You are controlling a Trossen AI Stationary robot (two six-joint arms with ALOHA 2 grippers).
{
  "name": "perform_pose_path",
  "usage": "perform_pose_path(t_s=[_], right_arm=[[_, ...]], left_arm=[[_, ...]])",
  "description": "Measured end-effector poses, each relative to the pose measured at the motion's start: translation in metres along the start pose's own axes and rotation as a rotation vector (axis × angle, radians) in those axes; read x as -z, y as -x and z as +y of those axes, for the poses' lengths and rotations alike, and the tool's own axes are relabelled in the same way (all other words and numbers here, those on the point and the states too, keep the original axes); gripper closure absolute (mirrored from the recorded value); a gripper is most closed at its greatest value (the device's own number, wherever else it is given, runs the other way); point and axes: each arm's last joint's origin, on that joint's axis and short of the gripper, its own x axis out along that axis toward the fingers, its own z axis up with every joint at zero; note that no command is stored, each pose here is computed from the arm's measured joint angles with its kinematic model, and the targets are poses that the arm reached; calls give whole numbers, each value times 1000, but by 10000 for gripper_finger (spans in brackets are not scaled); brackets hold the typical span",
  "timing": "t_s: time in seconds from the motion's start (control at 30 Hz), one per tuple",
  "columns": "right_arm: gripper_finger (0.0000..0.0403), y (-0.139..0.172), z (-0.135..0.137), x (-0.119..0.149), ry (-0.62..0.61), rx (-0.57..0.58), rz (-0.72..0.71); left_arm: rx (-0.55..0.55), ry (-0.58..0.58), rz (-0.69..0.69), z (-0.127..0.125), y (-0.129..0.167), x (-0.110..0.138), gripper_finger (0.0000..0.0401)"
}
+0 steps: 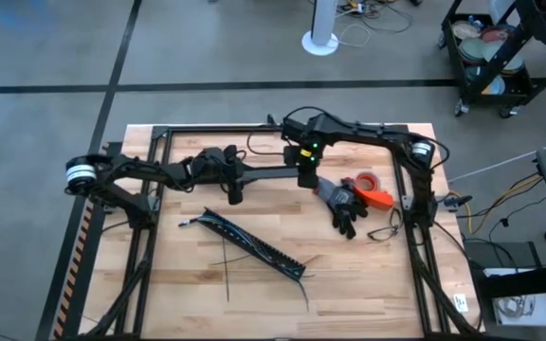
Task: Ziptie cables
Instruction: Insert the black cable duct cover into the black cable duct
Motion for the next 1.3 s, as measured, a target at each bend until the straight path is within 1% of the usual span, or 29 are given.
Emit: perform_pose_path(t_s=[0.13, 0.27, 0.4, 0.5, 0.7, 0.83, 0.93, 1.0, 1.07, 1.1, 1.23, 1.3], right_arm=[[403, 6, 7, -1, -87, 2, -21], [403, 5, 9, -2, -127, -26, -24], [403, 5, 13, -4, -151, -105, -53], [403, 5, 17, -5, -151, -128, -52], [403, 8, 24, -6, -175, -184, -69], [403, 10, 28, -7, -178, -231, -87], [403, 11, 32, -9, -181, -243, -96], [403, 10, 36, -11, -168, -249, -102], [403, 9, 41, -13, -156, -247, -114], [403, 8, 43, -14, -149, -245, -114], [391, 7, 51, -19, -96, -239, -144], [379, 12, 53, -22, -93, -238, -155]], left_arm=[[1, -14, -8, -2, -2, 0, 198], [13, -66, -8, -6, -5, -2, 165], [-33, -120, 49, -7, -12, 2, 159], [-64, -148, 77, -7, -16, 3, 167], [-51, -172, 114, -8, -22, 8, 204], [-39, -173, 144, -9, -24, 11, 244], [-34, -159, 158, -9, -22, 12, 290], [-18, -157, 175, -9, -20, 11, 331], [32, -154, 210, -11, -16, 11, 376], [60, -150, 228, -11, -14, 10, 385], [112, -98, 283, -12, -4, 5, 391], [139, -49, 297, -12, 1, 1, 395]])
